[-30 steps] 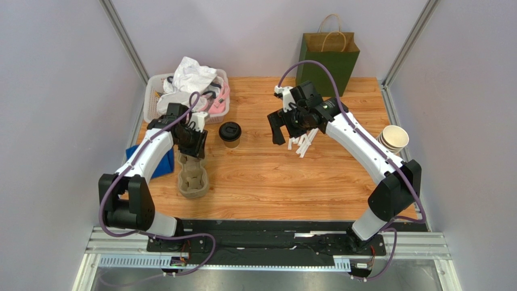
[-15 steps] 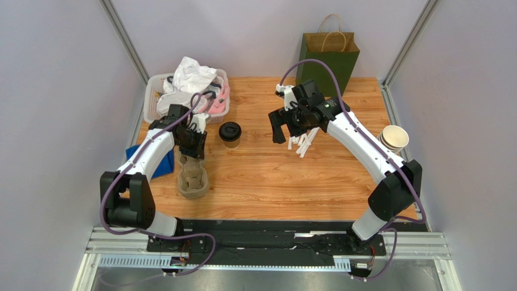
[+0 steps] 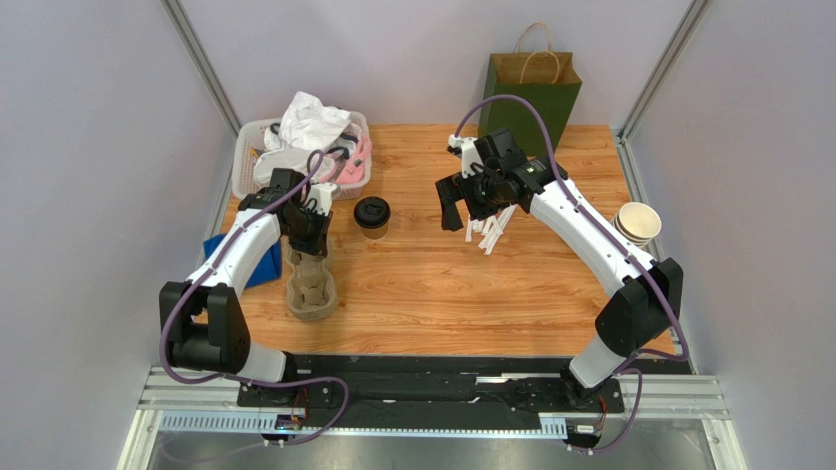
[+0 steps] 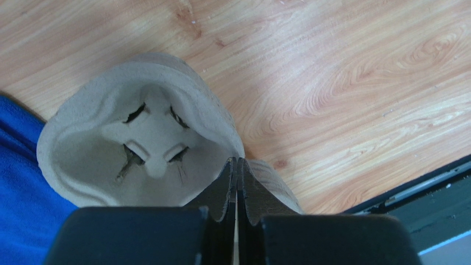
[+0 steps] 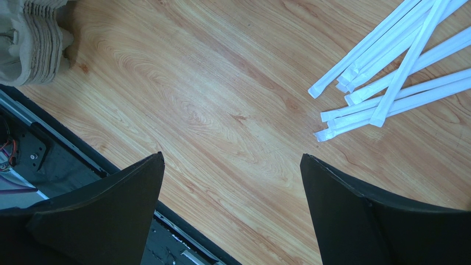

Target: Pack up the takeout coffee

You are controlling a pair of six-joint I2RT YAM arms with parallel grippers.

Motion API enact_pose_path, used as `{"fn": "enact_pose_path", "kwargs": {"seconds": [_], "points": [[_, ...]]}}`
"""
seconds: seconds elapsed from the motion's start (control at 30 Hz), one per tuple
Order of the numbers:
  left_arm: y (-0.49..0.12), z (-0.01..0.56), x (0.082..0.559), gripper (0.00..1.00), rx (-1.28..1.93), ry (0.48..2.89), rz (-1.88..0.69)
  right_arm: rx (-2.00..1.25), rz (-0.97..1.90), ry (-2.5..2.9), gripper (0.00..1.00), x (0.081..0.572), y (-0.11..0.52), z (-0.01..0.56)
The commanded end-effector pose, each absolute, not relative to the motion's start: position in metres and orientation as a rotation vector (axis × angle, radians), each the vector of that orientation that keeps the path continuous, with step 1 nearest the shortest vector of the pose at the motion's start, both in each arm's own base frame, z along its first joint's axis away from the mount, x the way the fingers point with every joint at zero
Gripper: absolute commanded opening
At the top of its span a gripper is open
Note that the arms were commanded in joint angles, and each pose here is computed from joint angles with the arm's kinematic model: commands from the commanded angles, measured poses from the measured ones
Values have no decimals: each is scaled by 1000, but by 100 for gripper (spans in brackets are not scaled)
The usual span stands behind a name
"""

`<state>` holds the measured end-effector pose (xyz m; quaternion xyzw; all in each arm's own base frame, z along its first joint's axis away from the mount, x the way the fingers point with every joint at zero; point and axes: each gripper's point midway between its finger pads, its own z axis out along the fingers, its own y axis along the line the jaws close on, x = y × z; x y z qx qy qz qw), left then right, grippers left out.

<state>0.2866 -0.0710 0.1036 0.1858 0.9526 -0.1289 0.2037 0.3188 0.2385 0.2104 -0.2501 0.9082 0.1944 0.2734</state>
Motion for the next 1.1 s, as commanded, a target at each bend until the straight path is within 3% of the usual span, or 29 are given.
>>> {"fn": "enact_pose_path", "kwargs": {"seconds": [0.0,0.23,0.37,0.47,1.07], "points": [[-71,138,287,0,570,2575,-342,-653,561,2407,100,325,245,224],[-68,152,279,0,584,2562,-323,-654,568,2409,100,324,246,224],[-69,144,277,34,598,2595,-336,-654,568,2411,100,325,246,223],[-71,137,278,42,606,2616,-341,-655,567,2414,100,324,246,222],[-72,102,286,33,618,2695,-256,-660,563,2427,100,324,245,217]]}}
